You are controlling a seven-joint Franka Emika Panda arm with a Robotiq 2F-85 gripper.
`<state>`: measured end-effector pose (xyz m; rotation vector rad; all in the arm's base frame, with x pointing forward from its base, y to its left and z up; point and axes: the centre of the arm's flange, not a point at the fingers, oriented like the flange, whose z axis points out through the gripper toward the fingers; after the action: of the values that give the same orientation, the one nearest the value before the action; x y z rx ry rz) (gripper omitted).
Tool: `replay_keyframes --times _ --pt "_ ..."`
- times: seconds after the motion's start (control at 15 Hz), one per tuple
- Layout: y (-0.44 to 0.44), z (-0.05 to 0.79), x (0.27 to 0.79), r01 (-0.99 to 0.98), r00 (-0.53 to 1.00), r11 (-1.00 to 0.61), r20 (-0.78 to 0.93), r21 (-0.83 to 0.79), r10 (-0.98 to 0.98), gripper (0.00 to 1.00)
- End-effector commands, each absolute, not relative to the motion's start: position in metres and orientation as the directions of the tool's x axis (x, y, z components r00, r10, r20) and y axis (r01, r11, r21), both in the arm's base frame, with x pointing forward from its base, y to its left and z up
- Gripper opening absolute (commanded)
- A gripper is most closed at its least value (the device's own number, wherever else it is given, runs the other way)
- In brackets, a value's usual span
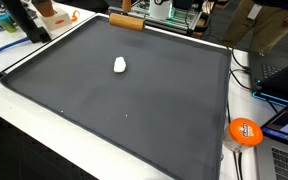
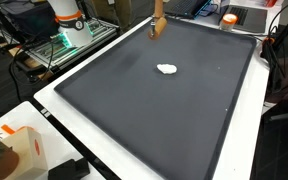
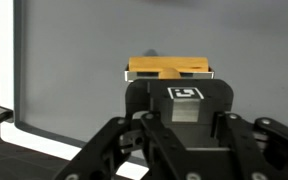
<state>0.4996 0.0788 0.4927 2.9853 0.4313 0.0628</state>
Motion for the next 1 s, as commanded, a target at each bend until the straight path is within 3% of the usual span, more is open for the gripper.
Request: replay_keyframes --times 0.0,0.33,0.4,0.47,0.6,0.67,0.93 --pt "0.053 0.485 0.527 0.402 0.916 -0.910 -0.034 0.097 0.401 0.22" --pt "0.023 0.458 0.555 0.534 0.845 -0.842 -0.096 0.073 0.527 0.22" --pt "0.017 0.465 0.552 0.462 0.887 -0.884 -0.074 0.079 0.457 0.22" --pt "0.027 0.452 0.548 0.491 0.871 -0.867 -0.079 0.086 0.485 0.47" --pt "0.017 0.453 0.552 0.475 0.880 -0.876 -0.074 0.088 0.469 0.47" --pt "0.016 0.455 0.553 0.472 0.882 -0.877 -0.071 0.090 0.467 0.22" --pt "0.036 0.419 0.567 0.589 0.808 -0.803 -0.063 0.096 0.585 0.22"
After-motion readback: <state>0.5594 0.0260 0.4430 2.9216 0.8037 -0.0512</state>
